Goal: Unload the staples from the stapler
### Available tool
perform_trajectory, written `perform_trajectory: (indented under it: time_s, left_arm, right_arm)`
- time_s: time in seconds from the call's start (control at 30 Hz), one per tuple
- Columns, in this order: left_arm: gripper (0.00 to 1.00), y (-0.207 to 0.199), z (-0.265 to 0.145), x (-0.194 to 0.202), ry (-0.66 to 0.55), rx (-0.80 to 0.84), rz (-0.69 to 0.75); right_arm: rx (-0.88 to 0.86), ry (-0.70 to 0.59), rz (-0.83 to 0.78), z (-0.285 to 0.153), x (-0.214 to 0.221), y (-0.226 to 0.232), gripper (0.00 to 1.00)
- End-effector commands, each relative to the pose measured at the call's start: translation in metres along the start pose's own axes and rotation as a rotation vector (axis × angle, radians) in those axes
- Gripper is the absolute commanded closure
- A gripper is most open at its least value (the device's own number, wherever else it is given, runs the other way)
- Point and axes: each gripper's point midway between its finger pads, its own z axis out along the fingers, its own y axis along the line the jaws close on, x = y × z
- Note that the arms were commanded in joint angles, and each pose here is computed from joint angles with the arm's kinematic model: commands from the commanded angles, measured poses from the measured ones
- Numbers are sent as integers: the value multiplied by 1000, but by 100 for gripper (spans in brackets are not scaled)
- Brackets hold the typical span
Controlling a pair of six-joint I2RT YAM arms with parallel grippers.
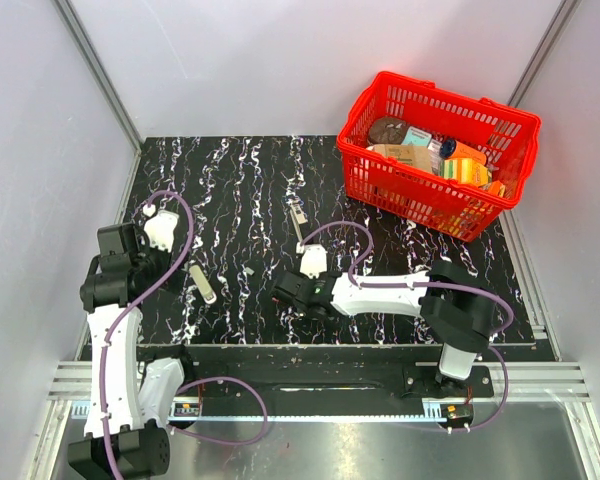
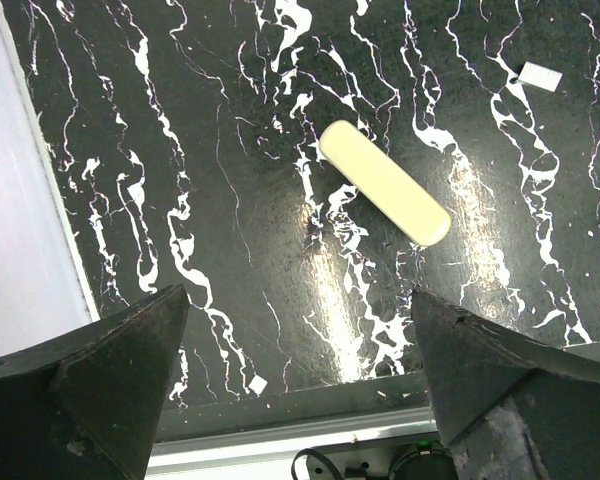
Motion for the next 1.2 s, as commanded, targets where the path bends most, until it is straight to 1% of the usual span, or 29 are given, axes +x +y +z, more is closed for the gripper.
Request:
perform_trajectory:
  time_s: [0.0,0.27,0.6,0.97,1.17]
  left_arm:
    - [1,4,-4,-13,-28,-1,2]
    - [2,4,-3,-13,-33,-5,3]
    - [1,3,-3,-10,-29,-6,4]
    - [1,2,-1,-7,-21,2,4]
    - [1,0,1,-6,-19,12,1]
  right_arm:
    - [-129,-4,3,-14,-6,22,100]
    - [-171,20,-31,-14,0,28,100]
    - [-151,9,-63,-4,-3,34,100]
    - [-138,0,-61,5,-15,31,100]
    - [-137,9,-59,9,-13,30,100]
